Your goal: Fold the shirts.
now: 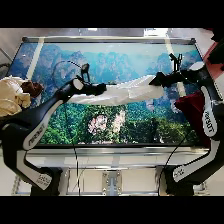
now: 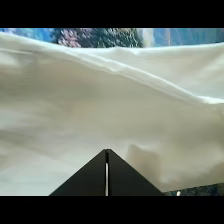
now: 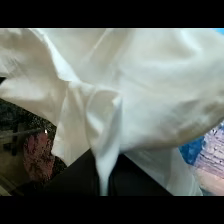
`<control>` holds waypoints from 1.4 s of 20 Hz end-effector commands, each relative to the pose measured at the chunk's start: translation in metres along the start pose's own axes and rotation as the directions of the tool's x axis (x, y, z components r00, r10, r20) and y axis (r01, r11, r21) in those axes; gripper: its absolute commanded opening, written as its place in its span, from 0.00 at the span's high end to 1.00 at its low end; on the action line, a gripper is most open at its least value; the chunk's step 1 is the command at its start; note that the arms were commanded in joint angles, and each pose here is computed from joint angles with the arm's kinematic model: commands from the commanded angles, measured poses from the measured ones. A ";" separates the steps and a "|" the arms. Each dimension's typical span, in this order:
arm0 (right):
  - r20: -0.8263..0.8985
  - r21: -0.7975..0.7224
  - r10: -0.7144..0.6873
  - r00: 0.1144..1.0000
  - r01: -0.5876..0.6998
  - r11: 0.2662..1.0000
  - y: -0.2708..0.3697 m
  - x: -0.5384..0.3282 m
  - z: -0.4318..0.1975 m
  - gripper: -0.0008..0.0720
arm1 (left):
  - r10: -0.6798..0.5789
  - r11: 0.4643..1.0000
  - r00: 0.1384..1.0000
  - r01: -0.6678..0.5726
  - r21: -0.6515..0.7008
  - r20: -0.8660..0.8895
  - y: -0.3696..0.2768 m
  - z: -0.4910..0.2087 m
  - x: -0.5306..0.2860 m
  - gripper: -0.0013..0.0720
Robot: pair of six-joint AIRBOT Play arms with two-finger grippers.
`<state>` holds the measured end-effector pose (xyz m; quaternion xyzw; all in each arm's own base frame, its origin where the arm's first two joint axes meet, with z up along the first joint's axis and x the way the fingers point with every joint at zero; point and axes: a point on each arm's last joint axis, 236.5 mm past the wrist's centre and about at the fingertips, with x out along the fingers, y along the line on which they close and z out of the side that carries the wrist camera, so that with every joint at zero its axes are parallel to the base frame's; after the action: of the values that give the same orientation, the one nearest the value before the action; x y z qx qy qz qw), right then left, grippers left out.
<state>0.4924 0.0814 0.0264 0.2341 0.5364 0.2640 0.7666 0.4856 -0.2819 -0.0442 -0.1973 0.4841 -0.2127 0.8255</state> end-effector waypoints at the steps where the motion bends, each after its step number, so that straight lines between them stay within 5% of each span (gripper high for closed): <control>1: -0.011 -0.033 -0.029 1.000 0.029 0.999 0.030 -0.025 -0.008 0.95 | -0.036 0.999 0.992 0.040 0.034 -0.118 -0.029 -0.047 0.052 0.97; 9: -0.013 -0.135 -0.213 0.977 0.210 0.968 0.049 -0.077 -0.005 0.95 | -0.114 0.992 0.958 0.127 0.030 -0.264 -0.082 -0.110 0.074 0.97; 14: 0.080 -0.203 -0.283 0.956 0.294 0.934 0.064 -0.114 0.019 0.95 | -0.317 0.945 0.901 0.326 -0.020 -0.297 -0.162 -0.140 0.065 0.97; 19: 0.051 -0.228 -0.314 0.948 0.317 0.921 0.065 -0.109 0.013 0.95 | -0.408 0.898 0.896 0.428 0.100 -0.175 -0.202 -0.066 0.034 0.97; 24: -0.001 -0.317 -0.400 0.916 0.380 0.869 0.088 -0.065 0.000 0.95 | -0.193 0.931 0.981 0.173 0.322 0.030 -0.118 0.057 -0.032 0.97; 28: -0.002 -0.394 -0.335 0.942 0.307 0.867 0.143 0.025 -0.006 0.95 | 0.018 0.954 0.979 -0.078 0.289 0.202 -0.026 0.131 -0.101 0.97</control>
<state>0.4647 0.1491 0.1162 -0.0116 0.5450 0.2258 0.8073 0.5227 -0.3156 0.0799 -0.1216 0.3878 -0.3196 0.8559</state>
